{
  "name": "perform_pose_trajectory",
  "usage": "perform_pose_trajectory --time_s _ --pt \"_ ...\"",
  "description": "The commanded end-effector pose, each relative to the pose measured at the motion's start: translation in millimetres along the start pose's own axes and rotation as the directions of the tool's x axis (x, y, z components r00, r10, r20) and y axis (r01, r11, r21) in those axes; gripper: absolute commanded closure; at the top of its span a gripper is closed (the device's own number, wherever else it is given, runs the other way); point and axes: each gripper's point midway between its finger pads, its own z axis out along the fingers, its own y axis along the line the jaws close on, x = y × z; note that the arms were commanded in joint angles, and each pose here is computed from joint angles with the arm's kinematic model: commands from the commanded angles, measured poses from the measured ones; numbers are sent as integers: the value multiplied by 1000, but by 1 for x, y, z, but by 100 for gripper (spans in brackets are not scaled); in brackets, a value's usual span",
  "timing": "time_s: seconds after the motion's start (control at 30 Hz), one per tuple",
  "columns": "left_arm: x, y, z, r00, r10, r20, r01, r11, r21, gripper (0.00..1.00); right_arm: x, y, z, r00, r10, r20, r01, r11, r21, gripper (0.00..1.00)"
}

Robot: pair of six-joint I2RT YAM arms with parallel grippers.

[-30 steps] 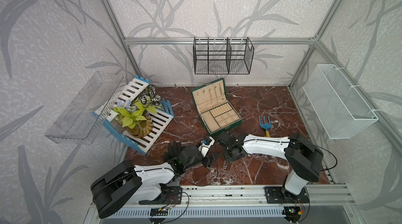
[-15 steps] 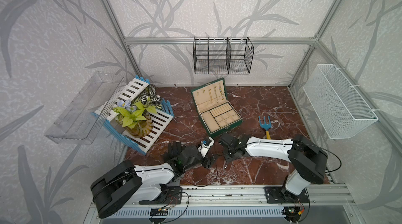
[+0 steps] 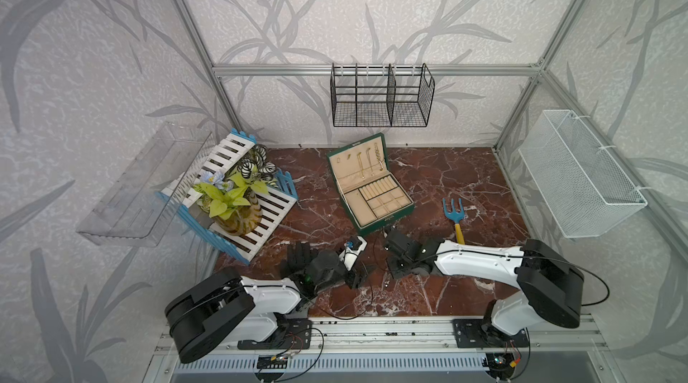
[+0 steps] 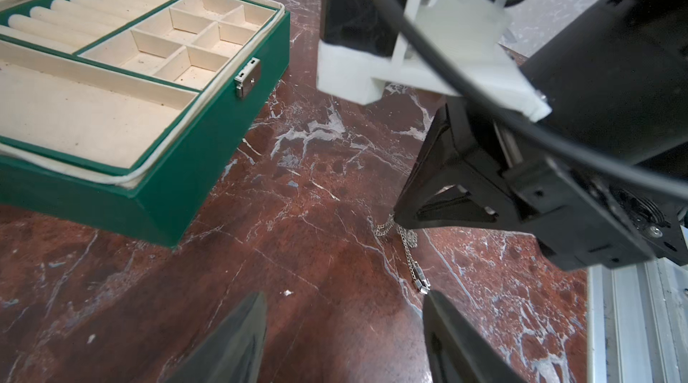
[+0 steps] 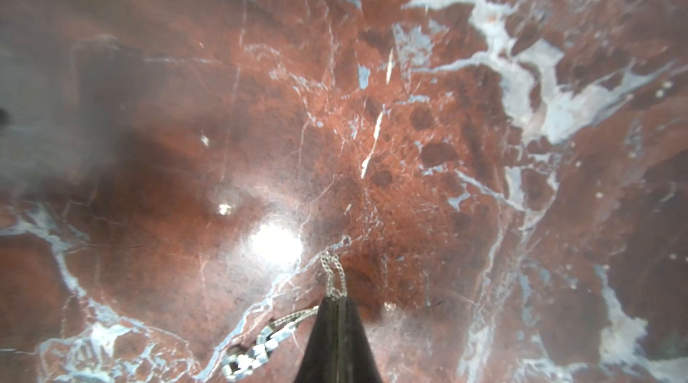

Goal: Put jewelry chain into jewelry box
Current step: Pick up the necklace from the center of the board.

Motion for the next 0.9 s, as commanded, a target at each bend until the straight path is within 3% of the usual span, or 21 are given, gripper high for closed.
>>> perform_pose_trajectory --time_s 0.0,0.27,0.87 --pt "-7 -4 3 999 -6 31 5 999 32 30 -4 -2 -6 999 1 40 -1 1000 -1 100" --pt "0 -14 15 1000 7 -6 -7 995 95 32 -10 -1 -18 996 13 85 -10 1000 -26 100" --pt "12 -31 71 997 28 -70 -10 970 243 48 -15 -1 -33 991 18 130 -12 999 -52 100"
